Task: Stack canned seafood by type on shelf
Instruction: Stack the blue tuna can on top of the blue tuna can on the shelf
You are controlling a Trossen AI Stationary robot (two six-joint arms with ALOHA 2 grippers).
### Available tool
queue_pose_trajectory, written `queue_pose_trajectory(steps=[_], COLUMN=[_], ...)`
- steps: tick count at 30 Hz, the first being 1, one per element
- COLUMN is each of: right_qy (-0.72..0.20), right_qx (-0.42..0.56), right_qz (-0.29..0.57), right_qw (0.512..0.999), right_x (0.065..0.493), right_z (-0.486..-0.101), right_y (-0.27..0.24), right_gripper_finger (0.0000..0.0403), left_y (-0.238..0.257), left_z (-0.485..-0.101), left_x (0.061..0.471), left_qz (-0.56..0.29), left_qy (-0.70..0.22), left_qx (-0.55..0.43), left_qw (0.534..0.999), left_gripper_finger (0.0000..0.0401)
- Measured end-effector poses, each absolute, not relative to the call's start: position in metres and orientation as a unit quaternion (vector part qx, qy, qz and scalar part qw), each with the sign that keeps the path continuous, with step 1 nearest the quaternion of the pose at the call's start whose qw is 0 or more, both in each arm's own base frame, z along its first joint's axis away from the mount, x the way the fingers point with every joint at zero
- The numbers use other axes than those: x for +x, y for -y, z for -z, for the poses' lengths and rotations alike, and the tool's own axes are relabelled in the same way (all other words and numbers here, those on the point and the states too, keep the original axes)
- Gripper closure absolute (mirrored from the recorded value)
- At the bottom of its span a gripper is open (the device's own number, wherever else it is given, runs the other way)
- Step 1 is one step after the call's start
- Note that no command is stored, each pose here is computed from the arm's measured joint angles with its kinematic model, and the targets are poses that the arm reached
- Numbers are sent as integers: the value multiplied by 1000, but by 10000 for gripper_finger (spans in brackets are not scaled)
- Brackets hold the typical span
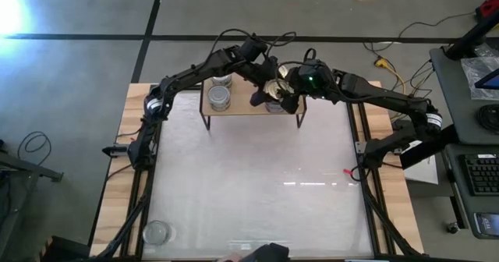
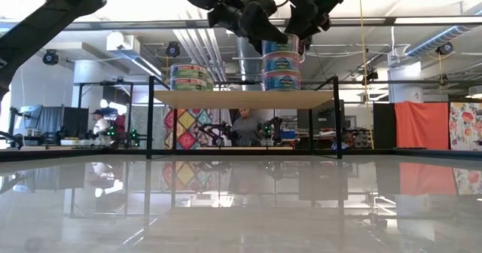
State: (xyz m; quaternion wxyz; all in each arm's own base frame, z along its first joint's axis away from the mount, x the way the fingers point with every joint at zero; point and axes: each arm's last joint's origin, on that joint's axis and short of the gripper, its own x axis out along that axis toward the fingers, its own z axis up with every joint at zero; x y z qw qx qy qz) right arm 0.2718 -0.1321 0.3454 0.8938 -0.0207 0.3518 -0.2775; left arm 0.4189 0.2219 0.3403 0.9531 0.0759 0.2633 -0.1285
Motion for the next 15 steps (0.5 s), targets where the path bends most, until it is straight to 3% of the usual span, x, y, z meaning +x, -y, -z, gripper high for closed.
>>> queue_pose_trajectory(steps=[15], right_qy=[-369], right_qx=[-16], right_qz=[263], right_qw=[891], right_x=[270], right_z=[-342], right_y=[131], right_gripper_finger=[145], left_y=[-220], left_z=[-331], left_x=[426], left_qz=[126], left_qy=[-273], left_qx=[62], left_qw=[952], left_gripper_finger=[2])
